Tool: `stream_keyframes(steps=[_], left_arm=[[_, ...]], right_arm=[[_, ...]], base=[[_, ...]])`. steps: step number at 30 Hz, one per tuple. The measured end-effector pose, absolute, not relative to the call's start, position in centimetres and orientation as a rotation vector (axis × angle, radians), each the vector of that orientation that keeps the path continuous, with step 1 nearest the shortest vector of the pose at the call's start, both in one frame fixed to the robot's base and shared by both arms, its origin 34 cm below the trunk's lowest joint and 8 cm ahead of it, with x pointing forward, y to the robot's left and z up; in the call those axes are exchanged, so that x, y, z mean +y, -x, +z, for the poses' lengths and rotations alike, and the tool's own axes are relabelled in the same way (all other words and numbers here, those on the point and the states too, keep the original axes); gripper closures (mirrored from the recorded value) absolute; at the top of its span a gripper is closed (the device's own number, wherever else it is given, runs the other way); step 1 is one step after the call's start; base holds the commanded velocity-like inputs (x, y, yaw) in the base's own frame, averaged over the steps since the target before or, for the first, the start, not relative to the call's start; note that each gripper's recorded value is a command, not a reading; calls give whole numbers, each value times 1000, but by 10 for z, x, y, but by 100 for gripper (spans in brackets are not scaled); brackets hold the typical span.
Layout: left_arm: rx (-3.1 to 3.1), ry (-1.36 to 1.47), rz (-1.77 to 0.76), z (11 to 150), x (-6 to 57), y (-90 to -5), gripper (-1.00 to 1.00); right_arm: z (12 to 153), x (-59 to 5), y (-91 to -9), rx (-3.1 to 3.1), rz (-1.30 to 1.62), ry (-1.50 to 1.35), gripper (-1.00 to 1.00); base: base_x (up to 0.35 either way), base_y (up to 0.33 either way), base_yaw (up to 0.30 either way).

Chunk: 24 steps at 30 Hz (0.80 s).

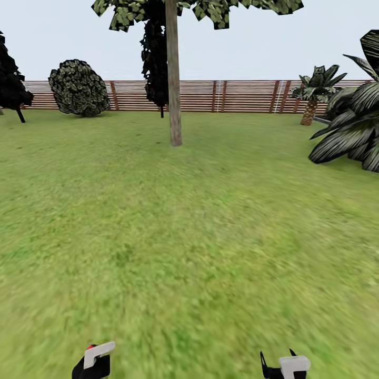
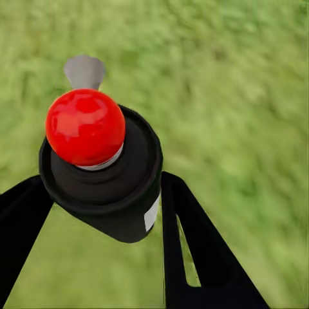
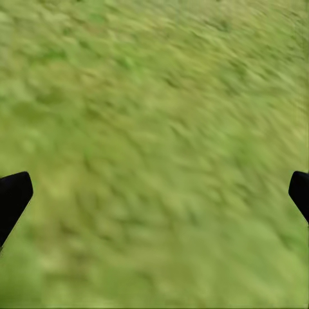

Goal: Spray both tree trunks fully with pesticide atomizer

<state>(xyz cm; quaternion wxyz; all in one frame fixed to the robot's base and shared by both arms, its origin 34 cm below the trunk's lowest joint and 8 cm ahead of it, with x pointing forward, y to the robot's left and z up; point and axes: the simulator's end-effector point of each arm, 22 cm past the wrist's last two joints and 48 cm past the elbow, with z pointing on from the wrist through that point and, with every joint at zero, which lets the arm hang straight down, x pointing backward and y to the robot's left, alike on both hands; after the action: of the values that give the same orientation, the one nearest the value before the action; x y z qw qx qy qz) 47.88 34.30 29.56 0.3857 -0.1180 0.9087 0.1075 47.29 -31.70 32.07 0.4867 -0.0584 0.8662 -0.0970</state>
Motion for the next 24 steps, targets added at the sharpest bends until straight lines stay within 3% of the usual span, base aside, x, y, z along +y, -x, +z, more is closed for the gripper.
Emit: stream_keyframes(steps=[7,24], left_arm=[[2317,300,273,295,343,-478,100],[2317,300,274,295,343,-478,100]], right_arm=[[321,-317,-473,2107,-236,142,-100],[321,-317,-473,2107,-235,144,-100]], base=[[338,0,123],[338,0,6]])
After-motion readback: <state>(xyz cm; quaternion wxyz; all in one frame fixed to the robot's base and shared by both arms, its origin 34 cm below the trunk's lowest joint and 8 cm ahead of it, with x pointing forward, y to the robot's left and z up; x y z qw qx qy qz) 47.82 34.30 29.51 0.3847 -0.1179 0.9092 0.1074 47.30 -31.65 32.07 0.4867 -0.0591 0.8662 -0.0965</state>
